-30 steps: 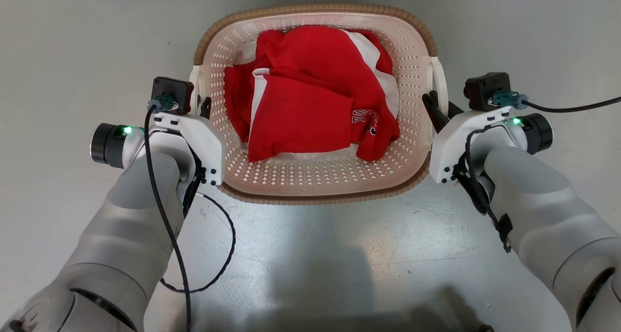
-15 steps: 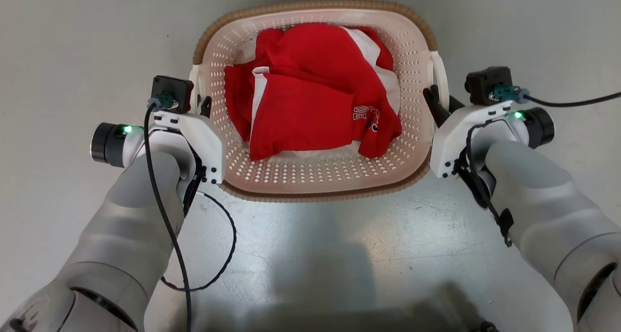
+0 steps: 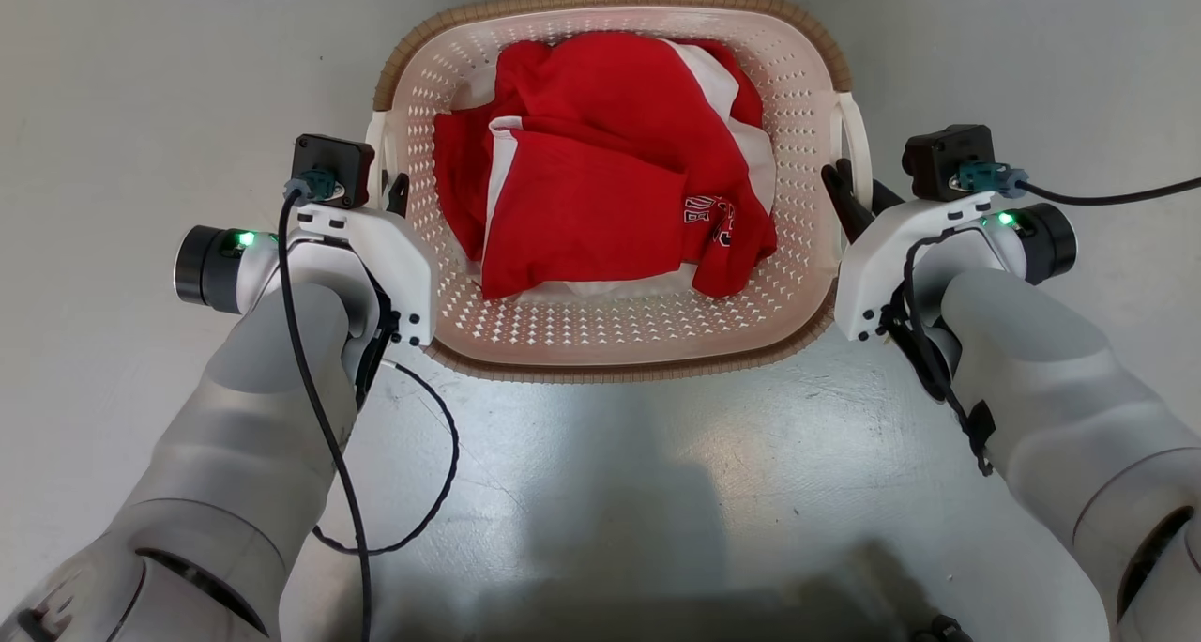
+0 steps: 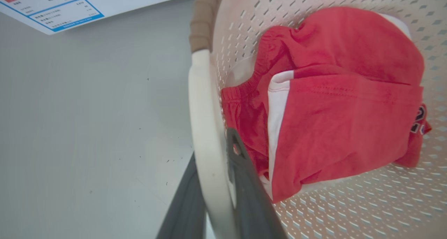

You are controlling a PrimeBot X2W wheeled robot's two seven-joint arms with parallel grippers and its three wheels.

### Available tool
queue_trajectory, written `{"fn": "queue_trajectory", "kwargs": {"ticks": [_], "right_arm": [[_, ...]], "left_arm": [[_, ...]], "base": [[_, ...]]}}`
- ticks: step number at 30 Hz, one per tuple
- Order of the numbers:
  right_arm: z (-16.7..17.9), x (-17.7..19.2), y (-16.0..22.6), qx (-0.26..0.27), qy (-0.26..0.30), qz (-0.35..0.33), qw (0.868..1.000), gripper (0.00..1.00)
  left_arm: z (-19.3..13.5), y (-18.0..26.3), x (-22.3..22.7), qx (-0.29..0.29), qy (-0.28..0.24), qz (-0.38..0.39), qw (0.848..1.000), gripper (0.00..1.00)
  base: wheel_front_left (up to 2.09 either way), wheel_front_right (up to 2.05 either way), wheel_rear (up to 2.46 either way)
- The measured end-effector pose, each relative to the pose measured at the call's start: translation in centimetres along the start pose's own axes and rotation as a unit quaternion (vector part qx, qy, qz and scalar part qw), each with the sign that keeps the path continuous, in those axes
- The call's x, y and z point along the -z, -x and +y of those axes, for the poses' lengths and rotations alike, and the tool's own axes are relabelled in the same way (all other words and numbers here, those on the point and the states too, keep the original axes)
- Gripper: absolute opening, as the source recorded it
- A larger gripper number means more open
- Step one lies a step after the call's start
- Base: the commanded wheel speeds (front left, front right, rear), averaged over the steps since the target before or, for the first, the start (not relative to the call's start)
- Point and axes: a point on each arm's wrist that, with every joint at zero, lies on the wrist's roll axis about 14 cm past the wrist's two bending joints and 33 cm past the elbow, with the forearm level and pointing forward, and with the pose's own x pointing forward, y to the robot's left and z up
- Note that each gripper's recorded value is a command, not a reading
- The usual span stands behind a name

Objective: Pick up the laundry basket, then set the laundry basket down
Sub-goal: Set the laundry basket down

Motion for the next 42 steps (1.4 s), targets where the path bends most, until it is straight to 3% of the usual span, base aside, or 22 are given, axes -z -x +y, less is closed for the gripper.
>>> {"fn": "queue_trajectory", "kwargs": {"ticks": [24, 25, 26, 27, 28, 42], "right_arm": [[-0.6, -0.2, -0.9, 0.002, 0.003, -0.003, 1.0, 0.0], [-0.6, -0.2, -1.0, 0.002, 0.004, -0.003, 1.0, 0.08], [-0.7, -0.3, -1.0, 0.003, 0.004, -0.003, 1.0, 0.43], [-0.8, -0.2, -1.1, 0.004, 0.006, -0.003, 1.0, 1.0], [-0.8, -0.2, -1.1, 0.004, 0.007, -0.002, 1.0, 1.0], [-2.4, -5.6, -1.2, 0.02, 0.017, -0.068, 0.997, 1.0]], "left_arm": [[-0.1, -1.1, 0.6, 0.003, 0.004, 0.008, 1.0, 0.0], [0.0, -1.2, 0.6, 0.0, 0.011, 0.01, 1.0, 0.0], [0.1, -1.3, 0.6, -0.003, 0.018, 0.01, 1.0, 0.08], [0.1, -1.3, 0.6, -0.005, 0.019, 0.01, 1.0, 0.39], [0.1, -1.4, 0.5, -0.006, 0.02, 0.009, 1.0, 1.0], [0.3, -1.2, 0.6, -0.023, 0.034, 0.022, 0.999, 1.0]], "base": [[0.0, 0.0, 0.0], [0.0, 0.0, 0.0], [0.0, 0.0, 0.0], [0.0, 0.0, 0.0], [0.0, 0.0, 0.0], [0.0, 0.0, 0.0]]}}
